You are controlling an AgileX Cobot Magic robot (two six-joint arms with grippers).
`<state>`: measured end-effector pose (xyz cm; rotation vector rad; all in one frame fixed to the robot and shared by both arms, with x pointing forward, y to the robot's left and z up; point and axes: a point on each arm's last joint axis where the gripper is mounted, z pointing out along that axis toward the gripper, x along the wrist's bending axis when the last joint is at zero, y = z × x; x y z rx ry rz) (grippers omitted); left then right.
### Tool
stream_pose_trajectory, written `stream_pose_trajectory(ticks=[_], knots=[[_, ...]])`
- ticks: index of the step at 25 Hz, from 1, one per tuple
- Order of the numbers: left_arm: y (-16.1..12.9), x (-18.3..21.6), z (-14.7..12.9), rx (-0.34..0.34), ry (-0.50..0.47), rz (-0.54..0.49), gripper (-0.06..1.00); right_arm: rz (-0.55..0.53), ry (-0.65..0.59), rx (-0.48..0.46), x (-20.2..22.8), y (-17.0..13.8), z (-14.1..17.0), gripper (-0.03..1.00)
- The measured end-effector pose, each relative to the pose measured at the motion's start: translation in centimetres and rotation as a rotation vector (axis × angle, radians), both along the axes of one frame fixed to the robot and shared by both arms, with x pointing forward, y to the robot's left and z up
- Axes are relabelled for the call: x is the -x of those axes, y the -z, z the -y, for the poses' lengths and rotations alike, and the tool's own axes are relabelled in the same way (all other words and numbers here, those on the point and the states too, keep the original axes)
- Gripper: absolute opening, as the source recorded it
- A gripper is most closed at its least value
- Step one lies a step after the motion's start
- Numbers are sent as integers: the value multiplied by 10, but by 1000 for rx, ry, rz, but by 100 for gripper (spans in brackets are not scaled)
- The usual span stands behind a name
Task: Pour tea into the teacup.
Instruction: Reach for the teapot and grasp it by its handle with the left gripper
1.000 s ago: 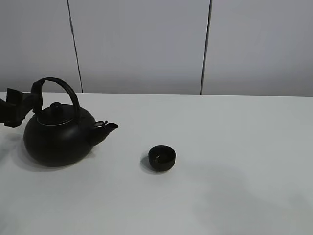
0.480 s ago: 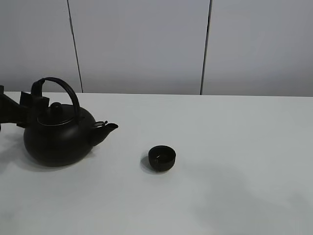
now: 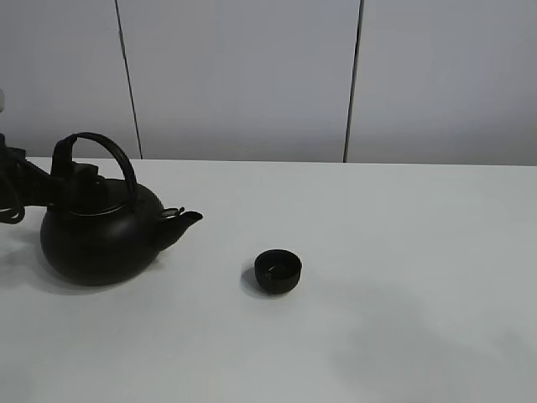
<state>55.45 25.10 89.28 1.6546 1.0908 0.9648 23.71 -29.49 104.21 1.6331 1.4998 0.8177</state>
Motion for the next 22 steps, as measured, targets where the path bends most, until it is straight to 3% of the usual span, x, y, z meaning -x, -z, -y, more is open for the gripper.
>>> stream_pose_trajectory(ticks=[10, 22], knots=[[7, -5, -5, 48, -24, -10, 64, 0, 0, 0, 0, 0, 0, 59], [7, -5, 2, 54, 54, 37, 17, 0, 0, 0, 0, 0, 0, 59]])
